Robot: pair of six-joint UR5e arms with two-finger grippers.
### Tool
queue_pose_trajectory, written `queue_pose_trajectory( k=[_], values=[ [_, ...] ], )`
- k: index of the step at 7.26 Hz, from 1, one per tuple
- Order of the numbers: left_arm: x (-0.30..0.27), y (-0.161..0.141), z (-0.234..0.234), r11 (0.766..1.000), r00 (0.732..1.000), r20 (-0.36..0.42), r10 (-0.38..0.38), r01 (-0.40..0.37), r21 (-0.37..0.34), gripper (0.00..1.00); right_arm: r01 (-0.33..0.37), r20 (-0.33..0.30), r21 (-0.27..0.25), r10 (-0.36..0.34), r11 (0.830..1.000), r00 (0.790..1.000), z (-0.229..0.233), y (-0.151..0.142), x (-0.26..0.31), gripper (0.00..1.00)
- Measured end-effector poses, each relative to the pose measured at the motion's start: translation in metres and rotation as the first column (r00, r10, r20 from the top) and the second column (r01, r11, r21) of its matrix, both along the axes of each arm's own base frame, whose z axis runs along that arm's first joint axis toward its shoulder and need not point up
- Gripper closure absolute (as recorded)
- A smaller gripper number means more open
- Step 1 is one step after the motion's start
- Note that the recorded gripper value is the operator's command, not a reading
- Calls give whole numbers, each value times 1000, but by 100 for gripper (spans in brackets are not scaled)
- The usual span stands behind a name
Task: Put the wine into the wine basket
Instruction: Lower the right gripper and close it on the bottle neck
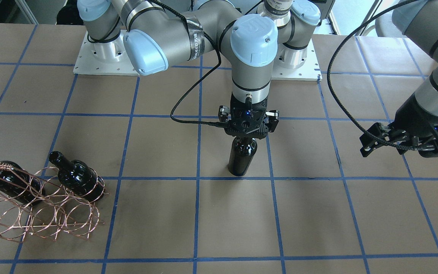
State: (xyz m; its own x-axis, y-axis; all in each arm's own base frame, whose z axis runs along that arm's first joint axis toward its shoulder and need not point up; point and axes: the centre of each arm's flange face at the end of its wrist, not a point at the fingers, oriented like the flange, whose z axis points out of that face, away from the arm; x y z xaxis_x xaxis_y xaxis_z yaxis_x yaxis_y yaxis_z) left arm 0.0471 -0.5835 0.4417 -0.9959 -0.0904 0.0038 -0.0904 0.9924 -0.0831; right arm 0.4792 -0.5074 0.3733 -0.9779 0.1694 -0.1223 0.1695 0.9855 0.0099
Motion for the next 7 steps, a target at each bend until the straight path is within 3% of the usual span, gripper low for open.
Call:
queue_pose_trajectory(
  k=[3,5,7],
  values=[
    [0,0,-1,1000,1000,-1,-1,1,3,0,14,22,22,-14,1000,1000,0,3,3,48],
    [-3,0,-1,1000,1000,-1,-5,5,3,0,16,21,26,-16,1000,1000,-1,3,3,61],
    [-15,1,-2,1000,1000,-21,-15,15,4,0,16,21,27,-17,1000,1000,-1,3,3,66]
  ],
)
